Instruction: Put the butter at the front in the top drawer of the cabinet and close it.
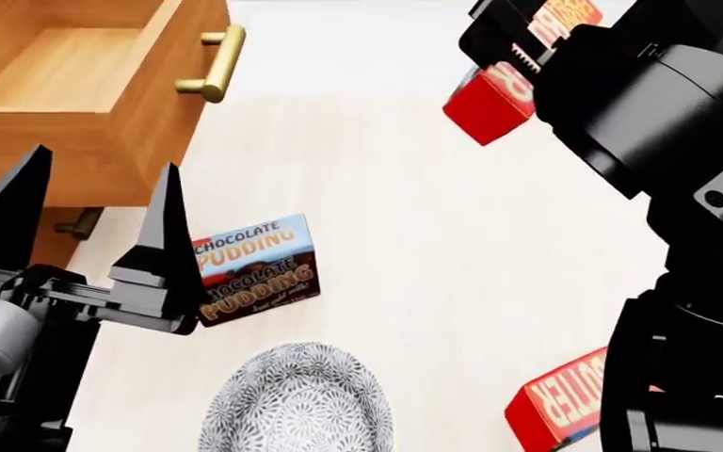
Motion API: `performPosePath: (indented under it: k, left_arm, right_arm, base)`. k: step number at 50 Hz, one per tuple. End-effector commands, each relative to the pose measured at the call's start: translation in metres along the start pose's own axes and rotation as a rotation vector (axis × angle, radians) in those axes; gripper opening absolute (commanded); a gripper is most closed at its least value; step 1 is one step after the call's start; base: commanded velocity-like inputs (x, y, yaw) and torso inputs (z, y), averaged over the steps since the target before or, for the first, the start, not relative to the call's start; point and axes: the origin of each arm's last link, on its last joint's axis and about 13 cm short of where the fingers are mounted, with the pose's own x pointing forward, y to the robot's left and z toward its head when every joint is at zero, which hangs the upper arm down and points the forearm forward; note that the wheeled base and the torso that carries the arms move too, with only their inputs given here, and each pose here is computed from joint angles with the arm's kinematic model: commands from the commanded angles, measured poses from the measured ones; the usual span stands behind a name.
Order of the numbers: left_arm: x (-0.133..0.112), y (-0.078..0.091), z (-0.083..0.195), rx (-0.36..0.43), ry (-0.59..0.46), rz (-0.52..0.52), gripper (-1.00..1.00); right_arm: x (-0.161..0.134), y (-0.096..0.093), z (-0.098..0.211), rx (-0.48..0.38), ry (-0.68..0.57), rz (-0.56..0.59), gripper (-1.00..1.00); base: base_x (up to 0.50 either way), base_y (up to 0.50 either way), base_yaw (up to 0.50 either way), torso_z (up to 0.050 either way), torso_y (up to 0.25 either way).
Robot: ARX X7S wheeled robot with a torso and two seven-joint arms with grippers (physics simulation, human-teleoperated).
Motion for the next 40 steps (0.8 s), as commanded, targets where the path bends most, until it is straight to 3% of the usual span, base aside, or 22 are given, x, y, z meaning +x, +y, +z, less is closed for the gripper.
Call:
performPosePath:
  k: [1,40]
  left_arm:
    - [-0.002,-0.001,0.001,-0.008,-0.001,-0.007,1.0]
    - [-0.005,-0.004,0.002,-0.006,-0.003,-0.014,1.0]
  right_arm:
    - [-0.016,0.003,0.0,0.002,-0.019,0.07,-1.0]
    - [-0.051,0.002,-0.02,0.005,0.026,0.215,-1.0]
  base:
    - [0.0,0.0,0.0,0.0,0.189]
    - [0.0,0.0,0.0,0.0,0.159]
